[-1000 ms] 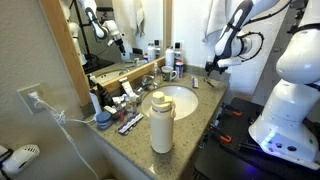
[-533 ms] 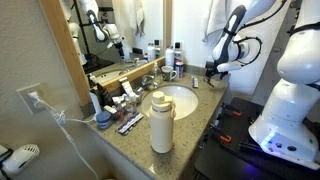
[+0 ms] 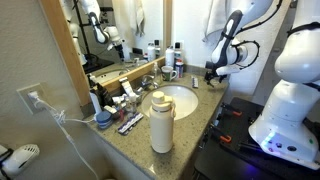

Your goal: Move the shaving stick to the left side of the sink counter

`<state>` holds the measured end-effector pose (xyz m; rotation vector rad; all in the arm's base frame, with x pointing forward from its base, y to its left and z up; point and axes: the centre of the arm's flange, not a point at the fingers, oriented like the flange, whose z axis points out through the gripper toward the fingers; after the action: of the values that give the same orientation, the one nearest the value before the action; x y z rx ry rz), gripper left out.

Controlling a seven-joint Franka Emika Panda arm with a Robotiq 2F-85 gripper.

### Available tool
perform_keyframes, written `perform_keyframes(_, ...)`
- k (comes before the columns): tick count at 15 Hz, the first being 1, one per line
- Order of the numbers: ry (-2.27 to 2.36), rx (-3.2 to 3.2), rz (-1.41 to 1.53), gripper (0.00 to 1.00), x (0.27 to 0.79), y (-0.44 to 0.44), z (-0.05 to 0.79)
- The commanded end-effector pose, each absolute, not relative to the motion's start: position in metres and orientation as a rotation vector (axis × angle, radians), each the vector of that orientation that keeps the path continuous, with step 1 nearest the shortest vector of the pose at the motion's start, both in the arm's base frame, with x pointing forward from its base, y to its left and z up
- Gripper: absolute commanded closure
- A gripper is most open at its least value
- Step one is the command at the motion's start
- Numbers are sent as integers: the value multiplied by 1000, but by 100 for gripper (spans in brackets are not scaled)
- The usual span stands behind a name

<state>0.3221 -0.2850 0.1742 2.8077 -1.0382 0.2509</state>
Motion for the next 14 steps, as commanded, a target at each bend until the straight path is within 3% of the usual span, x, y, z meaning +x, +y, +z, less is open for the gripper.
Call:
perform_keyframes(1, -976, 2817, 327, 0, 325, -297, 160)
perform_keyframes(11, -935, 2844, 387, 0, 338, -307, 140)
perform_keyframes(12, -923, 2851, 387, 25, 339, -306, 139)
perform_keyframes(14, -918, 2861, 389, 34, 343, -305, 138)
